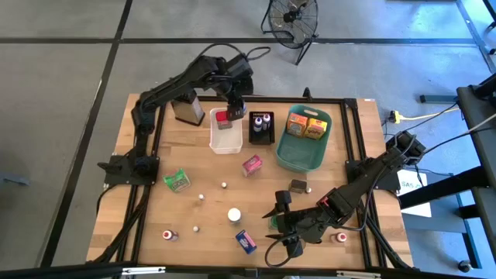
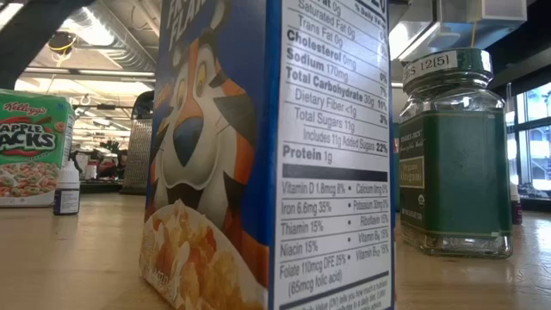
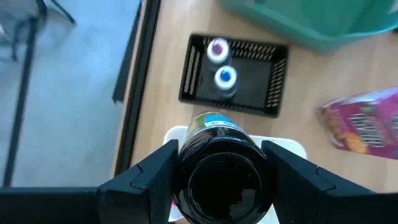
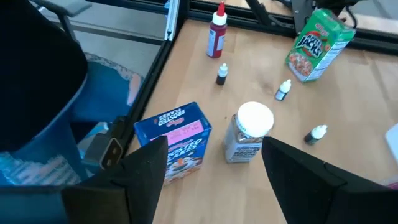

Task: Pick & Place Kitchen Items
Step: Put the black spice bottle into the white bin, then put the purple cereal box into the green bin

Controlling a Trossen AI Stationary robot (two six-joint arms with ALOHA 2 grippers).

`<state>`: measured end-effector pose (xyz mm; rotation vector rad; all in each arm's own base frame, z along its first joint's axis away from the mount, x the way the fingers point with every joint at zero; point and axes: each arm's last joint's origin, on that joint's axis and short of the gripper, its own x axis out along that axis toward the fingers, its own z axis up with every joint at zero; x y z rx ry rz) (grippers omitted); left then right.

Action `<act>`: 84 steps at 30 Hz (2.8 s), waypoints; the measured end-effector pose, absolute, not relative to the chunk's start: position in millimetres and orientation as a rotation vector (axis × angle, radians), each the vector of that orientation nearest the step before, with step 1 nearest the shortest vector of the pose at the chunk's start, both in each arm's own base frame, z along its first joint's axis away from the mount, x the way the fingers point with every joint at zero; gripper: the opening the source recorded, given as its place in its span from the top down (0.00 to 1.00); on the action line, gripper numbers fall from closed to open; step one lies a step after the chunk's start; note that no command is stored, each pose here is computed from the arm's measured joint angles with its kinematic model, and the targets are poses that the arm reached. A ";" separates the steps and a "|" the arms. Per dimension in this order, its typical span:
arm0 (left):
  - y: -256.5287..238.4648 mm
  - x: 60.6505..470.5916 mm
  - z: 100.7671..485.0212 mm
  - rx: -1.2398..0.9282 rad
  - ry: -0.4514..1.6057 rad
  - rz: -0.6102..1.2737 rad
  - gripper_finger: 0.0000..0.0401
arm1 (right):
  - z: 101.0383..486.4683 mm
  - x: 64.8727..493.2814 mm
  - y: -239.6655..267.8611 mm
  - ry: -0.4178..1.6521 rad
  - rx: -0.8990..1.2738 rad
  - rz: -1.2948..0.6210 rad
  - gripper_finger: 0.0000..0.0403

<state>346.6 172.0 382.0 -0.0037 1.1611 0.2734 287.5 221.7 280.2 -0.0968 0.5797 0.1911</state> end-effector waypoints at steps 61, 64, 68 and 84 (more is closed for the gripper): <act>244.8 343.5 246.0 -0.299 1.362 0.108 0.41 | 263.3 289.3 235.6 0.618 -0.011 0.180 0.34; 241.7 339.2 260.8 -0.283 1.331 0.120 0.41 | 263.2 289.2 235.5 0.620 -0.013 0.180 0.34; 235.0 333.0 279.6 -0.269 1.298 0.132 0.41 | 263.2 289.2 235.5 0.620 -0.013 0.180 0.34; 144.2 247.7 427.5 -0.189 0.952 0.224 0.41 | 263.6 289.4 235.6 0.613 -0.052 0.196 0.34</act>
